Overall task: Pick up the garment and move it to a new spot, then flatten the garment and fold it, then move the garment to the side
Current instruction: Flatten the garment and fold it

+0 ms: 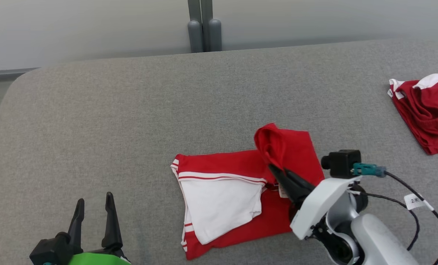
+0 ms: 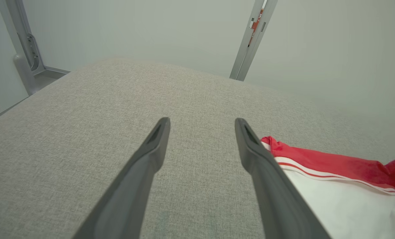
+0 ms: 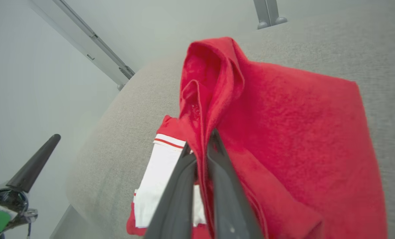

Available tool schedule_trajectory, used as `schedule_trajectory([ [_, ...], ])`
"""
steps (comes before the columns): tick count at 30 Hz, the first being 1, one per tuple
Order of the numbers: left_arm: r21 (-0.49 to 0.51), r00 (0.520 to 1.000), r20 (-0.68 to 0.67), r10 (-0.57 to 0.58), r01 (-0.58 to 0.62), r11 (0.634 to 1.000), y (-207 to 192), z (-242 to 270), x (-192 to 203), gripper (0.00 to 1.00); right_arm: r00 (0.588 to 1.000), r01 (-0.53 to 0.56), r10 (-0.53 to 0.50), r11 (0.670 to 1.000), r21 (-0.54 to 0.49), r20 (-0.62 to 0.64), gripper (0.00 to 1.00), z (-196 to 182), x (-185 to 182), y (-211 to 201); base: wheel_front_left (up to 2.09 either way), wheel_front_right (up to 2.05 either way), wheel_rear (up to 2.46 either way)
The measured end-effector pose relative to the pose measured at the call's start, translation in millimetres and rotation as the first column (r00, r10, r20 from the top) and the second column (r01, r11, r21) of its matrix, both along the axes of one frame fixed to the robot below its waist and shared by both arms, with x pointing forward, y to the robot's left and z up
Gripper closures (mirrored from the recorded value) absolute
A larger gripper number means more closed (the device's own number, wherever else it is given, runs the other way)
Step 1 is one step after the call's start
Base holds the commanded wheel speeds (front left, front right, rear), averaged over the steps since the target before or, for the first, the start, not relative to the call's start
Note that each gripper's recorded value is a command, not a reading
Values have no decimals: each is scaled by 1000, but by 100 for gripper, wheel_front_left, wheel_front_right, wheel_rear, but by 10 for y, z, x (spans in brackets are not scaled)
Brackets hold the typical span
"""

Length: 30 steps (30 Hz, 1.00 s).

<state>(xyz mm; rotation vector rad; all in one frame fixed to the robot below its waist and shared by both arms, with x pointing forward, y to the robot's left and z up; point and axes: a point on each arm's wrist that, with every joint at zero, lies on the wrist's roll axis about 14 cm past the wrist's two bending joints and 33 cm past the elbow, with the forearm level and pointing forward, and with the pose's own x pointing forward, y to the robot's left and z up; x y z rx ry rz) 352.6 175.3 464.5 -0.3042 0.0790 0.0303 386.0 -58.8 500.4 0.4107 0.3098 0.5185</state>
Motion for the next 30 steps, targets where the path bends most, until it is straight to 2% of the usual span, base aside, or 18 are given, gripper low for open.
schedule_trajectory([
  [9, -1, 999, 7, 40, -40, 999, 112, 38, -90, 0, 985, -160, 165, 982, 99, -52, 100, -121, -163, 797, 0, 0, 0],
  [23, 0, 995, -4, 102, -102, 995, 284, 17, -223, 0, 961, -226, 245, 963, 145, -129, 100, -394, -169, 1207, 0, 0, 0],
  [24, 0, 995, -5, 102, -102, 995, 285, 13, -223, 0, 959, -229, 249, 962, 146, -137, 91, -415, -173, 1220, 0, 0, 0],
  [25, -1, 995, -6, 103, -103, 995, 285, 13, -221, 0, 956, -228, 252, 961, 157, -150, 75, -432, -182, 1235, 0, 0, 0],
  [26, -1, 995, -7, 103, -103, 995, 285, 9, -220, 0, 953, -225, 254, 959, 172, -165, 29, -450, -192, 1248, 0, 0, 0],
  [27, -1, 995, -7, 103, -103, 995, 283, 6, -219, 0, 952, -224, 254, 958, 179, -170, 0, -458, -193, 1259, 0, 0, 0],
  [30, -1, 995, -7, 101, -101, 995, 278, 5, -208, 0, 952, -216, 259, 947, 239, -163, 0, -357, -168, 1320, 0, 0, 0],
])
